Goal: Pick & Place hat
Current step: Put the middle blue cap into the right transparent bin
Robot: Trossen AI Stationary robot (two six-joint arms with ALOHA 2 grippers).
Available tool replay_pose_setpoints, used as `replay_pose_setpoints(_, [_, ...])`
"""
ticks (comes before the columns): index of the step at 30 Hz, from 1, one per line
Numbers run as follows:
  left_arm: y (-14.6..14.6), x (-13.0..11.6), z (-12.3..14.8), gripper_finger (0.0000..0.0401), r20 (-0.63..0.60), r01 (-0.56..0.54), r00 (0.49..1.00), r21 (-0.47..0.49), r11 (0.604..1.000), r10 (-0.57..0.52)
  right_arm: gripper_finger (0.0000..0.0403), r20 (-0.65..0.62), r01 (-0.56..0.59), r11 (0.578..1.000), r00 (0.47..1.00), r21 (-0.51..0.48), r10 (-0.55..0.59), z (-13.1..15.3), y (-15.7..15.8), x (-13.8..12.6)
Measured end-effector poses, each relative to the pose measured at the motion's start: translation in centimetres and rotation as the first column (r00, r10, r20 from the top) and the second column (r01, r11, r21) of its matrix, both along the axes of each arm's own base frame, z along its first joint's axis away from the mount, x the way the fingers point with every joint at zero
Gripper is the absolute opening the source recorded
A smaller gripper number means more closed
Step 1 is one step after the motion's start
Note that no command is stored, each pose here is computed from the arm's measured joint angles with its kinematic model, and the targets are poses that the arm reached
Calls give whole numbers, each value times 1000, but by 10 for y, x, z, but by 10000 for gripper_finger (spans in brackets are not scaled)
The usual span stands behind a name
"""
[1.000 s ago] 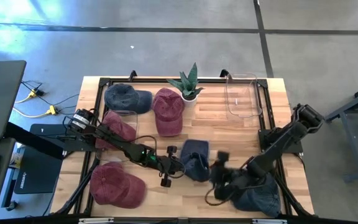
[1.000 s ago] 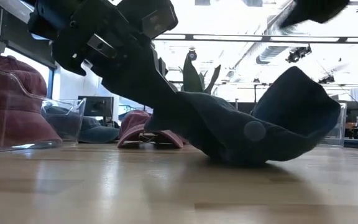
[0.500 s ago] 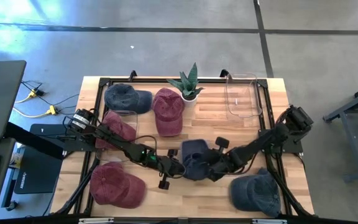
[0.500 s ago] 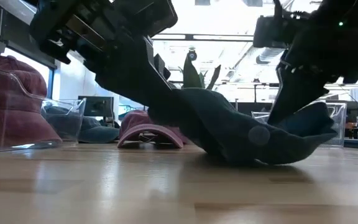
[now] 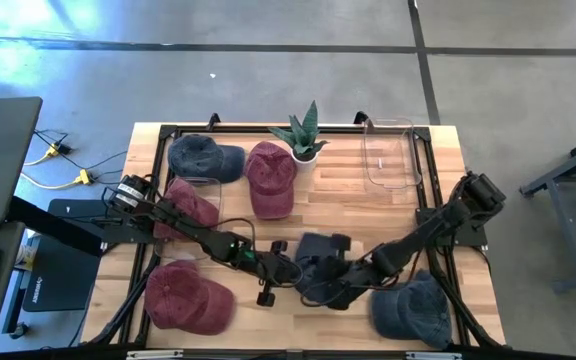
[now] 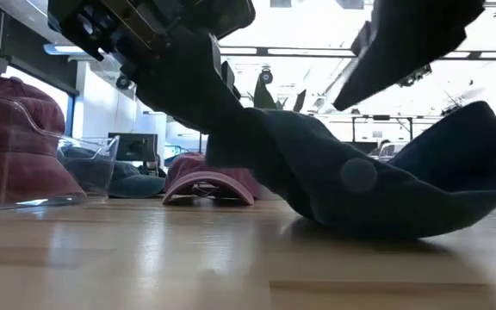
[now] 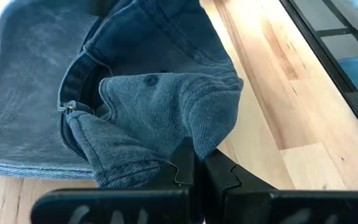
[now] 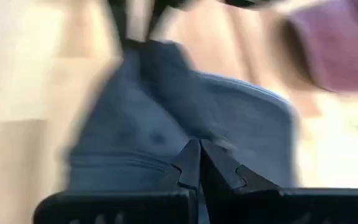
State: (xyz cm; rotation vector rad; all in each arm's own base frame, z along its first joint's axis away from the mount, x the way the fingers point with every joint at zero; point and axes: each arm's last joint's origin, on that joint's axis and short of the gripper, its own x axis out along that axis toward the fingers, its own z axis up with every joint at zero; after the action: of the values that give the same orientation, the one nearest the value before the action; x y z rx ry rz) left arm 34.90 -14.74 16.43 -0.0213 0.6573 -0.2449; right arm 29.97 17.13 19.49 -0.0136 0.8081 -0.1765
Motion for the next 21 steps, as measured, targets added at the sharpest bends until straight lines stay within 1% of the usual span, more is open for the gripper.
replay_pose_setpoints(3, [0,0,0,0,-18,-2,1000,9,1000,2,3,-12,-36,998,999,45,37,-11,-2,13])
replay_pose_setpoints(5, [0,-1,-1,0,-34,-2,999,16,1000,3,2,-65,-60,997,996,46,62,-27,-6,20])
replay_pose_setpoints(7, [1,-3,-3,0,-67,3,998,28,1000,-1,3,-123,-88,991,987,99,100,-44,-11,28])
replay_pose_setpoints(9, [2,-5,-6,0,-97,34,995,42,999,-30,4,-159,-101,984,979,146,124,-58,-15,34])
replay_pose_setpoints(11, [1,-7,-7,0,-113,102,989,70,992,-94,2,-169,-116,982,975,149,141,-70,-21,42])
replay_pose_setpoints(14, [0,-10,-10,3,-136,248,963,118,962,-232,3,-159,-179,968,965,179,207,-74,-26,49])
replay_pose_setpoints(16, [0,-11,-10,10,-156,315,944,156,936,-291,5,-162,-215,957,955,193,247,-75,-29,51])
replay_pose_setpoints(18, [-1,-10,-6,23,-189,347,931,188,919,-313,6,-161,-236,955,951,179,265,-73,-30,51])
replay_pose_setpoints(21, [-2,-5,7,54,-215,334,933,219,917,-288,4,-163,-256,956,947,141,277,-68,-29,48])
